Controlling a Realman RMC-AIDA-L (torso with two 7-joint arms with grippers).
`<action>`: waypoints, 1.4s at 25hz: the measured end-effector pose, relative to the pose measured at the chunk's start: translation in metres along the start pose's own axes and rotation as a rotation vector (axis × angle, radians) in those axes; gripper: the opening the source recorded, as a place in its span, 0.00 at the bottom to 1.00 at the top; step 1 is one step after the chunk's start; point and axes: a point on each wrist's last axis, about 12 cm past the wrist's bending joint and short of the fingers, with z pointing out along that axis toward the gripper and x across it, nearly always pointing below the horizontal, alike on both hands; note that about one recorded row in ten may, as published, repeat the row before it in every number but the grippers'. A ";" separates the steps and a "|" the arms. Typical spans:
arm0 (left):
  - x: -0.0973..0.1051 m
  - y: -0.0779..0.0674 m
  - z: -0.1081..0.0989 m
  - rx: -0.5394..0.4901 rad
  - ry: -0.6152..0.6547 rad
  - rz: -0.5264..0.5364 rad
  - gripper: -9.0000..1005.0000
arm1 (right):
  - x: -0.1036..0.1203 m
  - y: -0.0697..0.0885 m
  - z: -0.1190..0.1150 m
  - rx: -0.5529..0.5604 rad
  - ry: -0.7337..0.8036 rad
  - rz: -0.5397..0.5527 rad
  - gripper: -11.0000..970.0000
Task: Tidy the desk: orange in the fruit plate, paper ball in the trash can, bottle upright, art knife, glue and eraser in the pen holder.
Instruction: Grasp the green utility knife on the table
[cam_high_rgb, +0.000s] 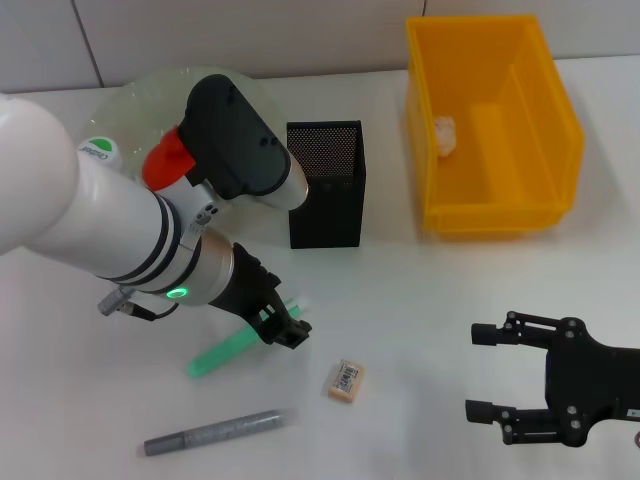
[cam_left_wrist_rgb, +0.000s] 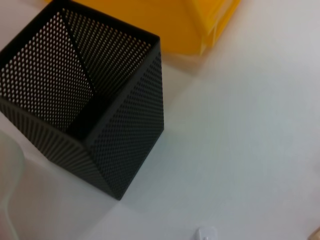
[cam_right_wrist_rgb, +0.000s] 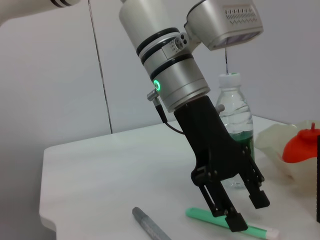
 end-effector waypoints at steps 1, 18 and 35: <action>0.000 0.000 0.000 0.000 0.002 -0.002 0.76 | 0.000 0.000 0.000 0.000 -0.001 0.001 0.82; -0.001 0.012 0.010 -0.002 0.065 -0.021 0.46 | 0.000 0.001 0.002 -0.005 -0.002 0.004 0.82; -0.002 0.013 0.012 0.004 0.096 0.000 0.46 | 0.001 -0.001 0.003 -0.002 0.005 0.004 0.82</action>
